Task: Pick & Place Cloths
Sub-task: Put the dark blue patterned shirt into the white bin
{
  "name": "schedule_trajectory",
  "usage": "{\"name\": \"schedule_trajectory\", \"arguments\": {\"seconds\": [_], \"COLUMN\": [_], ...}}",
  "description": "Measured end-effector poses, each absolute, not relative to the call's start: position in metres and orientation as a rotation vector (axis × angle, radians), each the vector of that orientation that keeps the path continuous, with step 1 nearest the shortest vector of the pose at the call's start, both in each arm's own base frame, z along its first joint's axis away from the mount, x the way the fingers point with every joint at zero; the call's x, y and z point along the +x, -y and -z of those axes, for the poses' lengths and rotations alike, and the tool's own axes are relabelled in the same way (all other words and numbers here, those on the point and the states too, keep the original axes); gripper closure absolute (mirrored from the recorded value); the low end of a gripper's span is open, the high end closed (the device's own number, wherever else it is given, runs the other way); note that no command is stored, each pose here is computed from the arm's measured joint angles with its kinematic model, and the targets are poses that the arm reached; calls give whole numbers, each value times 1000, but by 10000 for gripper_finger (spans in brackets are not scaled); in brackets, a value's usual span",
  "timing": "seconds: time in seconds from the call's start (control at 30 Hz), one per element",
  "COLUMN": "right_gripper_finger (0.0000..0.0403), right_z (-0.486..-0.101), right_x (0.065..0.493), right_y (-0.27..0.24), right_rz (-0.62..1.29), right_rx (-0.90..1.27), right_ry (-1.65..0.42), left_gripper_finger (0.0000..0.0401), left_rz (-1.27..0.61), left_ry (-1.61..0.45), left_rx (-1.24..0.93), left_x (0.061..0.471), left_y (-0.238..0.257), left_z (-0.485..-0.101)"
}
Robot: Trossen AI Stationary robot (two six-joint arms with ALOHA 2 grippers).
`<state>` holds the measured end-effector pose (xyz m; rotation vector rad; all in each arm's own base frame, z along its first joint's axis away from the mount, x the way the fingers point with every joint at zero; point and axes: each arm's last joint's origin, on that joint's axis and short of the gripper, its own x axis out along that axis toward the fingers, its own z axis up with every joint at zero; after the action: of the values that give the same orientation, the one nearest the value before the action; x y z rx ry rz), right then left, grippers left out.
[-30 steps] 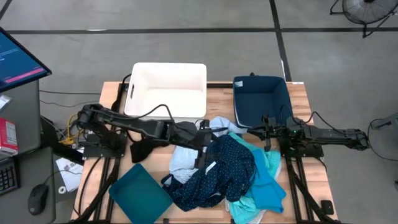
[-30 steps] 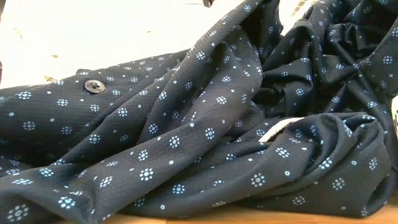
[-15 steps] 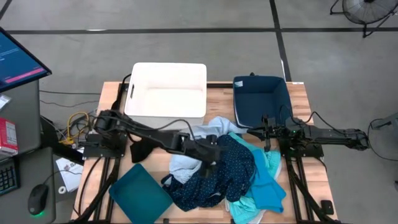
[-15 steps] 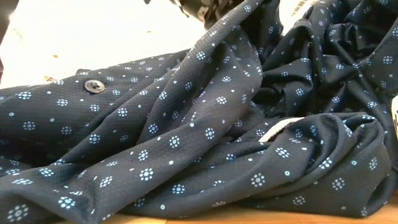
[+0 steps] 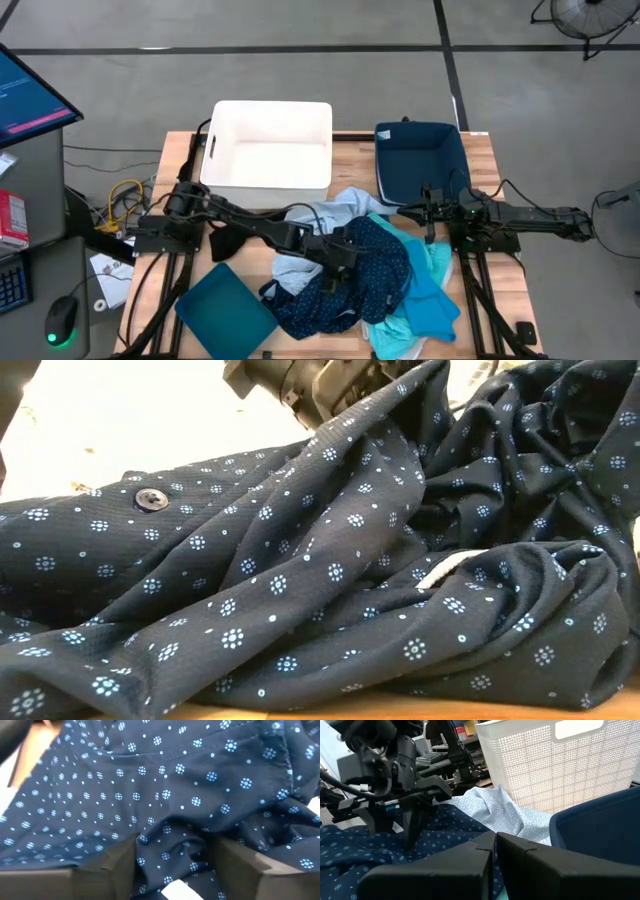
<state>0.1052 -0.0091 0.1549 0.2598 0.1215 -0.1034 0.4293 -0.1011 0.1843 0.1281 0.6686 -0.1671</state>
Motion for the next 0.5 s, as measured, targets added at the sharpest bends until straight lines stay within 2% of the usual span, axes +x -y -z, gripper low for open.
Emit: {"name": "schedule_trajectory", "arguments": {"seconds": [0.1, 0.2, 0.23, 0.37, 0.5], "right_gripper_finger": [387, 387, 387, 387, 387], "right_z": [-155, -155, -155, -155, -155], "right_x": [105, 105, 105, 105, 105], "right_y": [9, 9, 9, 9, 9], "right_rz": [103, 103, 103, 104, 103], "right_rx": [260, 260, 260, 260, 260], "right_ry": [-122, -122, -122, -121, -120], "left_gripper_finger": [270, 366, 382, 399, 401], "left_rz": [111, 88, 80, 56, 14], "left_ry": [-656, -622, -625, -594, -510], "left_rx": [141, 130, 111, 86, 84], "left_x": [428, 428, 427, 427, 420], "left_y": [99, 95, 95, 93, 92], "left_z": [-191, -201, -202, -208, -237]}}
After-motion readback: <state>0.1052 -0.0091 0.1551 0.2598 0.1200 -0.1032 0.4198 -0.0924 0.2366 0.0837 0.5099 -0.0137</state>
